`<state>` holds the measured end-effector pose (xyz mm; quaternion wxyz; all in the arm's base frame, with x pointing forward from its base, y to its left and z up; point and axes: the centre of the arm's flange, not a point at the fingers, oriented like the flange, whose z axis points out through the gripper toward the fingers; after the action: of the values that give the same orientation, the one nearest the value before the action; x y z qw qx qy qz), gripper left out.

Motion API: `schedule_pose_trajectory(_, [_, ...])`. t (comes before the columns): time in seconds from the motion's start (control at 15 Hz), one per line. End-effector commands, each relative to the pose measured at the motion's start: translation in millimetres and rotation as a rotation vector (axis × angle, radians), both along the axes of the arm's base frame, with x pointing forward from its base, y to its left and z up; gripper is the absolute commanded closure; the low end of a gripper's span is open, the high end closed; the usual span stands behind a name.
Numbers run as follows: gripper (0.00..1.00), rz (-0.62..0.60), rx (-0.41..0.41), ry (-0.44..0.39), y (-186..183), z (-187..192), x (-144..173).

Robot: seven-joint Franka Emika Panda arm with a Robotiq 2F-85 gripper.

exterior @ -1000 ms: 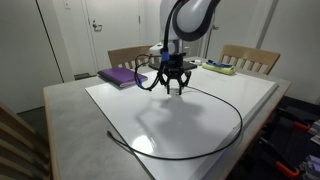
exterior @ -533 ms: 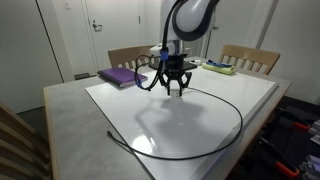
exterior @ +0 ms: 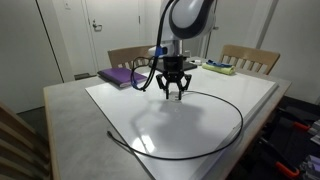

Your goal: Wind the black charging cable

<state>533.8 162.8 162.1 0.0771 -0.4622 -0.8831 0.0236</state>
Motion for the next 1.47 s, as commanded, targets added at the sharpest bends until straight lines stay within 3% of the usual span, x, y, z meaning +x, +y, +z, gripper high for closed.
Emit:
schedule_pose_trajectory(0.0, [0.73,0.136,0.037,0.045,-3.3,6.8,-11.4])
schedule_pose_trajectory(0.27, [0.73,0.202,0.040,0.084,-3.5,2.3,-14.0])
schedule_pose_trajectory(0.33, [0.24,0.184,0.046,0.093,-4.2,1.4,-13.0])
schedule_pose_trajectory(0.4, [0.23,0.152,0.055,0.100,-5.4,2.1,-11.5])
schedule_pose_trajectory(0.6, [0.03,-0.021,0.099,0.091,-20.1,18.9,-1.1])
schedule_pose_trajectory(0.87, [0.00,-0.259,0.143,0.031,-58.8,73.2,12.8])
schedule_pose_trajectory(1.13, [0.00,-0.497,0.106,-0.046,-79.9,111.8,11.5])
schedule_pose_trajectory(1.2, [0.00,-0.413,0.130,-0.021,-74.1,96.0,26.3])
schedule_pose_trajectory(1.4, [0.00,-0.479,0.116,-0.040,-81.2,111.9,22.1])
